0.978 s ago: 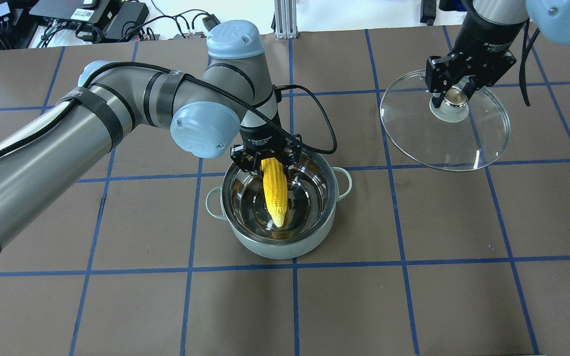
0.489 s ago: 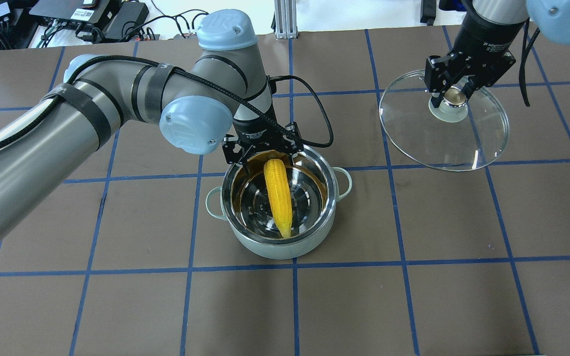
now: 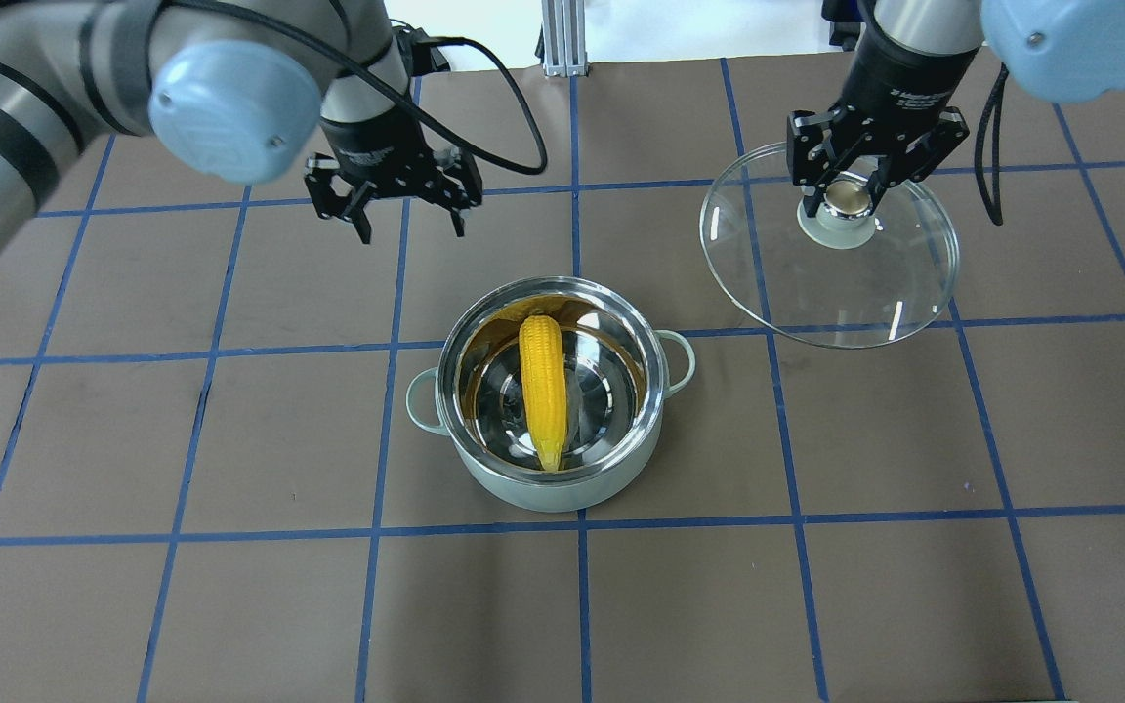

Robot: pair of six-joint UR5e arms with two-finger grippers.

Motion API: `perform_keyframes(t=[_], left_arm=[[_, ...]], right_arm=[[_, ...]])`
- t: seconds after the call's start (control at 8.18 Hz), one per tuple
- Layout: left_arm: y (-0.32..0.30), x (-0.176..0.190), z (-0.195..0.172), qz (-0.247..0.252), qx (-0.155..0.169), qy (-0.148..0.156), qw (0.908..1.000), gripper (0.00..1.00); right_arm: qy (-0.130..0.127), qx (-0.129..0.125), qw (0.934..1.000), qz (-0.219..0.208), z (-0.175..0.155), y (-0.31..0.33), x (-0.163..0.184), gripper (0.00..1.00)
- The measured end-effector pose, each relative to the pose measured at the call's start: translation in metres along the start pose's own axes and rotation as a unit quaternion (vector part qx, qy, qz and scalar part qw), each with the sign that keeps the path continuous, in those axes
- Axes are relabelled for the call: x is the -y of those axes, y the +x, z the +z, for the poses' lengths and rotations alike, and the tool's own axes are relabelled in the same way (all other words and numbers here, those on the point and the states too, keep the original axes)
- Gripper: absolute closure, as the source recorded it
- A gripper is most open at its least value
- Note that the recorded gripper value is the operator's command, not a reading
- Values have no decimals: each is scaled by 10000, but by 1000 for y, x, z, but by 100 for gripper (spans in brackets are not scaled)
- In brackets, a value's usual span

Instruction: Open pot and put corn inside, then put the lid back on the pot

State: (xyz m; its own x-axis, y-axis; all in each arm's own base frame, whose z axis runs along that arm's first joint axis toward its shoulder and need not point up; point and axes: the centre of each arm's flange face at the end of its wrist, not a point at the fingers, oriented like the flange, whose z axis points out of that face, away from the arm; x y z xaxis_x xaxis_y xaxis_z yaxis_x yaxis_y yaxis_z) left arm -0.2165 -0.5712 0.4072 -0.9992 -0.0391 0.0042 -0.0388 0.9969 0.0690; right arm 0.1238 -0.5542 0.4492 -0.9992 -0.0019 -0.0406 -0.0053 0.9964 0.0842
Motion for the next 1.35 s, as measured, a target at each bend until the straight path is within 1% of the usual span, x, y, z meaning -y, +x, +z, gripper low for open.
perform_keyframes(t=[0.12,0.24,0.37,0.49,0.61,0.73,1.1,1.22,1.35], left_arm=[[-32,11,-26,69,78,71,9999,0],[-56,14,-47,136,133,107,9998,0],[-73,9,-64,204,220,130,9995,0],[-85,-1,-82,229,361,209,9989,0],[-91,-14,-101,226,456,342,9981,0],[-93,-22,-112,198,502,447,9975,0],[-94,-33,-123,162,508,576,9969,0],[-93,-34,-122,168,512,571,9969,0],[-92,-36,-121,176,515,561,9969,0]], right_arm=[[1,-27,9999,155,2,-32,-7,100],[2,-55,9995,298,6,-67,-17,100],[57,-73,9993,361,9,-103,-29,100],[125,-75,9994,315,14,-139,-42,100],[155,-77,9992,350,24,-170,-55,100],[237,-55,9988,426,36,-199,-65,100],[465,57,9977,499,71,-263,-84,100],[475,61,9976,506,82,-271,-87,100],[427,32,9978,503,92,-273,-90,100]])
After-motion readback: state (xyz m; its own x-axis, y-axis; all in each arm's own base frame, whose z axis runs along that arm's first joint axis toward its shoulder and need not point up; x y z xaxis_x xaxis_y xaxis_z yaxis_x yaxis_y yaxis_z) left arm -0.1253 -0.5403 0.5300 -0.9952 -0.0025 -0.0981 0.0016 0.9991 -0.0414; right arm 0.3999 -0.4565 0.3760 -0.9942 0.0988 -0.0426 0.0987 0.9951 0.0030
